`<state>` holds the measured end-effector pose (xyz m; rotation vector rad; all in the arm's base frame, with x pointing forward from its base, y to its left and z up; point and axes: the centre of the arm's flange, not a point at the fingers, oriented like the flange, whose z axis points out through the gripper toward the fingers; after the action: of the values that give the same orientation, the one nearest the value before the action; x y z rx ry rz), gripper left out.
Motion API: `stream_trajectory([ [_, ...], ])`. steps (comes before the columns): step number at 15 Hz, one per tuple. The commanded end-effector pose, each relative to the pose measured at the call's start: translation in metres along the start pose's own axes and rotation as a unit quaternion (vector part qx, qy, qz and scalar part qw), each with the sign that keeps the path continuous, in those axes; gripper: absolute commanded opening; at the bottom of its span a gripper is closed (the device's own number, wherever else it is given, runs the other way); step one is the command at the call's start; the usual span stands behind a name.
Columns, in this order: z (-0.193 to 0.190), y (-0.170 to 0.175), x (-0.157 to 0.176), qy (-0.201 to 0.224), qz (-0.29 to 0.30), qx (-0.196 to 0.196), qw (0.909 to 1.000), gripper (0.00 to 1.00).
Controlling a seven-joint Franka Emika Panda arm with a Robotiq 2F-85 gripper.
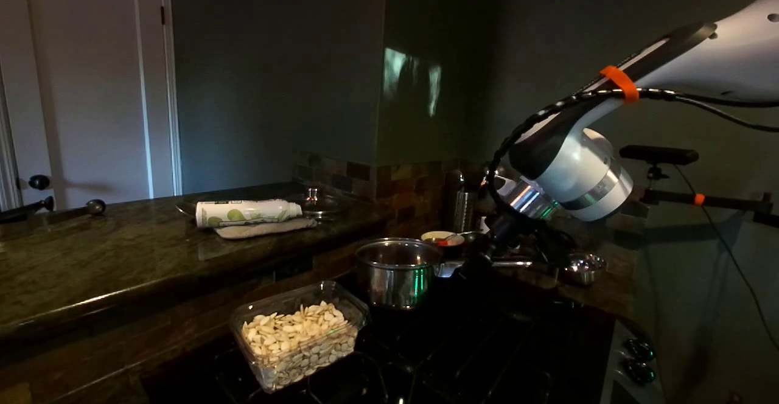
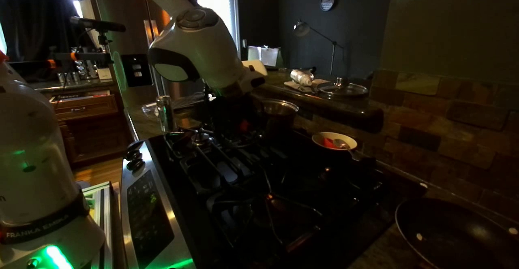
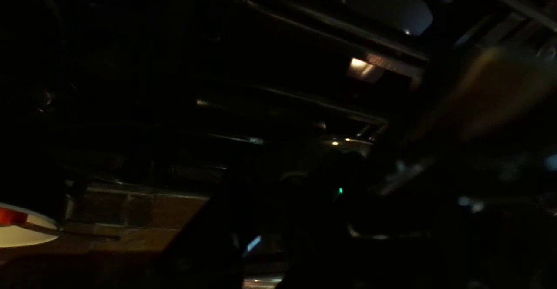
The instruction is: Pick up the pot, and then place it on the middle part of the stove
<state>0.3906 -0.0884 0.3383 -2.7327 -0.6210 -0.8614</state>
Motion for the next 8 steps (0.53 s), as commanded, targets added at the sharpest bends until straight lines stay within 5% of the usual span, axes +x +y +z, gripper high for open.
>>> stream_trajectory([
  [1, 0.0104, -0.0057, -0.0191, 0.006, -0.027, -0.006, 0.9996, 0.02],
  [5, 0.0164, -0.0043, -0.0237, 0.003, -0.041, -0.005, 0.9991, 0.02],
  [6, 0.0167, -0.004, -0.0245, 0.003, -0.044, -0.006, 0.999, 0.35],
  [8, 0.0172, -0.0038, -0.0255, -0.001, -0.047, -0.005, 0.9989, 0.42],
])
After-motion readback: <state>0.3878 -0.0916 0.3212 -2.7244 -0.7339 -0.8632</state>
